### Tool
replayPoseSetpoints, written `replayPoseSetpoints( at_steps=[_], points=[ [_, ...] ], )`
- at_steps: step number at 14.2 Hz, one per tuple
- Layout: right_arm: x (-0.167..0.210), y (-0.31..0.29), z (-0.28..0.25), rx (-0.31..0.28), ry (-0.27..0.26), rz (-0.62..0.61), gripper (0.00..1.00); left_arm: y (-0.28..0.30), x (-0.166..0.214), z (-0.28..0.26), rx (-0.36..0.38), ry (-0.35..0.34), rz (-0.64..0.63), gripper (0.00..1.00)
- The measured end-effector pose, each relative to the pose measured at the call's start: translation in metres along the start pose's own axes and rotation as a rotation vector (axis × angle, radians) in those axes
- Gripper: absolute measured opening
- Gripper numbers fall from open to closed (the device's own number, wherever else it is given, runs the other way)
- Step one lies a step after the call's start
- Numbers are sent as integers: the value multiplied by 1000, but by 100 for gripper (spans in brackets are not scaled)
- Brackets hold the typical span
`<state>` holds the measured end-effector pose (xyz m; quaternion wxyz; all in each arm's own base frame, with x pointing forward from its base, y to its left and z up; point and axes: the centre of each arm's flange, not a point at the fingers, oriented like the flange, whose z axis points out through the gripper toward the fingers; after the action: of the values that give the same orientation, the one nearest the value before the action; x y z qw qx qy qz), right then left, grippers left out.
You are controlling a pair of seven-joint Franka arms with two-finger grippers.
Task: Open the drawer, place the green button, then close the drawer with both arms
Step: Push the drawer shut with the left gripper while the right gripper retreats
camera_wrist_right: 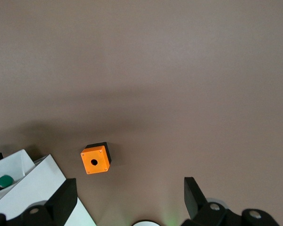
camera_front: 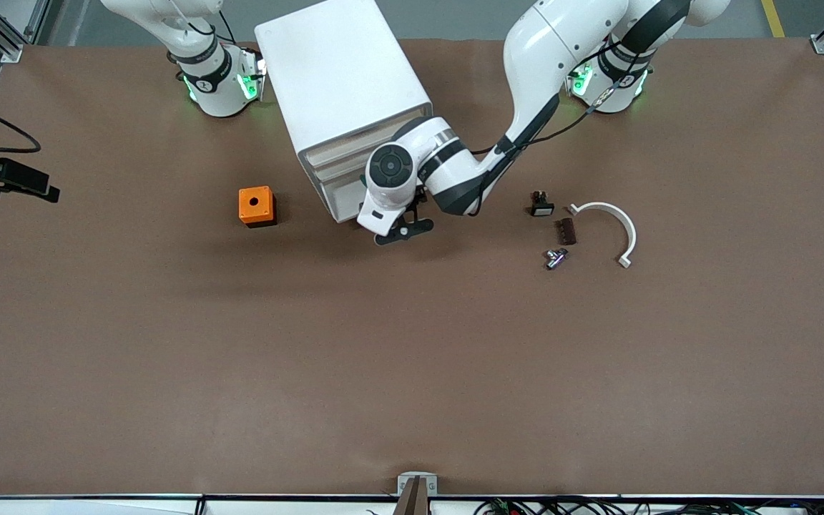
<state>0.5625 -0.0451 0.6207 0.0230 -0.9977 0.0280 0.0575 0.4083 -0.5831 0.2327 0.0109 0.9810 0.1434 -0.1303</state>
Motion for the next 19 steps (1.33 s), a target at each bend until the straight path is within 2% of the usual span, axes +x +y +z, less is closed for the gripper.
replayPoseSetpoints(
  at_steps=[3,10,17,19],
  points=[
    [-2,-1,-8,-32,18,-3,100,10,-26,6,0,3,4,100],
    [-2,3,-17,-40,44,3,100,20,-61,15,-3,8,10,100],
    [-3,2,-24,-40,63,2,100,21,-62,15,-6,11,-2,100],
    [-3,0,-24,-40,63,-3,100,20,-49,8,-26,16,-5,100]
  ],
)
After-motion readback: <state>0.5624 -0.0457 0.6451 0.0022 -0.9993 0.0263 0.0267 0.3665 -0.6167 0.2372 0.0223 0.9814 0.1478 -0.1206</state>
